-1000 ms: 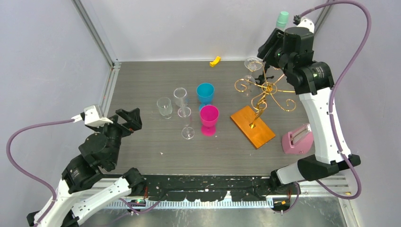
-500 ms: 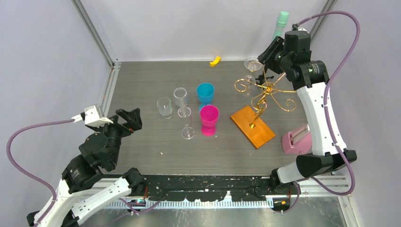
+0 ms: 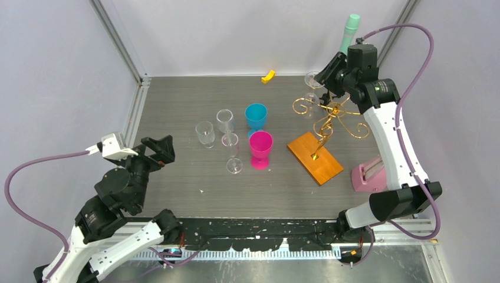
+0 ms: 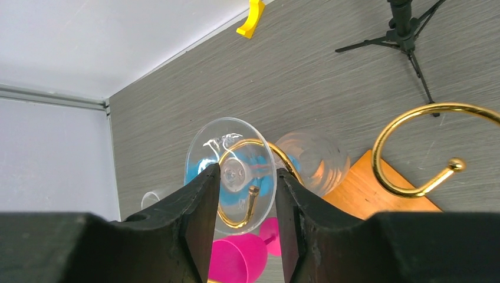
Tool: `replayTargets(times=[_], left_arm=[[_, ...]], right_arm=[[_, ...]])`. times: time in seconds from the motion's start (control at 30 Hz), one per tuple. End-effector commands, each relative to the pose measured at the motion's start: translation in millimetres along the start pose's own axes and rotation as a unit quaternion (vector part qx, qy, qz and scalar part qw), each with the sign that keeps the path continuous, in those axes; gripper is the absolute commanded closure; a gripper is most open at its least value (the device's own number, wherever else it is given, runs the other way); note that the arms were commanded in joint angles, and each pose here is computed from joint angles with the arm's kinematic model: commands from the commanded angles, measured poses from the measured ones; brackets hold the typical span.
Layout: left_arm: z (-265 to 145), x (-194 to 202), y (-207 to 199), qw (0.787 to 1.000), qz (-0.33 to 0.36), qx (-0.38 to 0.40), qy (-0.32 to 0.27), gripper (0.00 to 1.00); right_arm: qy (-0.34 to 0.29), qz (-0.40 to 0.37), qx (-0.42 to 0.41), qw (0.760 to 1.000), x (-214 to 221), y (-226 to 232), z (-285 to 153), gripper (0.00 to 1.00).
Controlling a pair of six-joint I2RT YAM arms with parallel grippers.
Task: Take the wine glass off the wine glass rack
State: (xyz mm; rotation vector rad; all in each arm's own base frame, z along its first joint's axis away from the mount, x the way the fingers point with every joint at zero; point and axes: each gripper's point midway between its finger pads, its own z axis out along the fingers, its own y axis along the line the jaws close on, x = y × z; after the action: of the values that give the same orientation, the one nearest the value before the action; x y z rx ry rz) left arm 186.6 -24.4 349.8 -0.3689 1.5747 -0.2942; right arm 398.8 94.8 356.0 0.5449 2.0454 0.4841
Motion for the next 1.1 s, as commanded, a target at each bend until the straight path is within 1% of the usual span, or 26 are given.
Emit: replayTargets(times=[0.0,0.2,0.43,0.6,0.77,0.87,0.93,1.07], left_arm=[[-0.6,-7.3,0.4,1.0,-0.014,-0.002,-0.013,0.0],[-0.9,-7.3,0.1,1.0,-0.015,-0.001,-0.012,0.0],[-0.4,-7.2,-0.9,1.0,-0.017,0.0,-0.011,0.0],[0.3,-6.2,-2.2,1.0,-0.017,0.0,-0.01,0.0],[0.0,-7.2,-1.8,1.0,-0.018,0.0,-0.011,0.0],[-0.1,-7.0,-1.3,1.0,-0.017,-0.001,-0.011,0.0],[0.0,-7.2,-1.4,1.0,-0.018,-0.001,-0.012,0.0],[0.4,-7.2,-1.5,1.0,-0.017,-0.001,-0.012,0.0]], right_arm=[[-0.034,0.027,-0.033,0.999,-14.5,11.6,-0.7,0.56],[-0.056,0.045,-0.029,0.997,-20.0,8.6,1.4,0.62],[-0.075,0.044,-0.024,0.996,-26.9,6.4,-6.3,0.68],[-0.082,0.047,-0.033,0.995,-28.9,8.7,-9.8,0.77],[-0.1,0.065,-0.057,0.991,-34.0,15.9,-14.6,0.86],[-0.113,0.078,-0.075,0.988,-38.1,21.1,-20.2,0.97],[-0.12,0.088,-0.089,0.985,-39.7,24.8,-22.5,0.99],[-0.136,0.11,-0.127,0.976,-44.3,35.4,-28.4,1.0]])
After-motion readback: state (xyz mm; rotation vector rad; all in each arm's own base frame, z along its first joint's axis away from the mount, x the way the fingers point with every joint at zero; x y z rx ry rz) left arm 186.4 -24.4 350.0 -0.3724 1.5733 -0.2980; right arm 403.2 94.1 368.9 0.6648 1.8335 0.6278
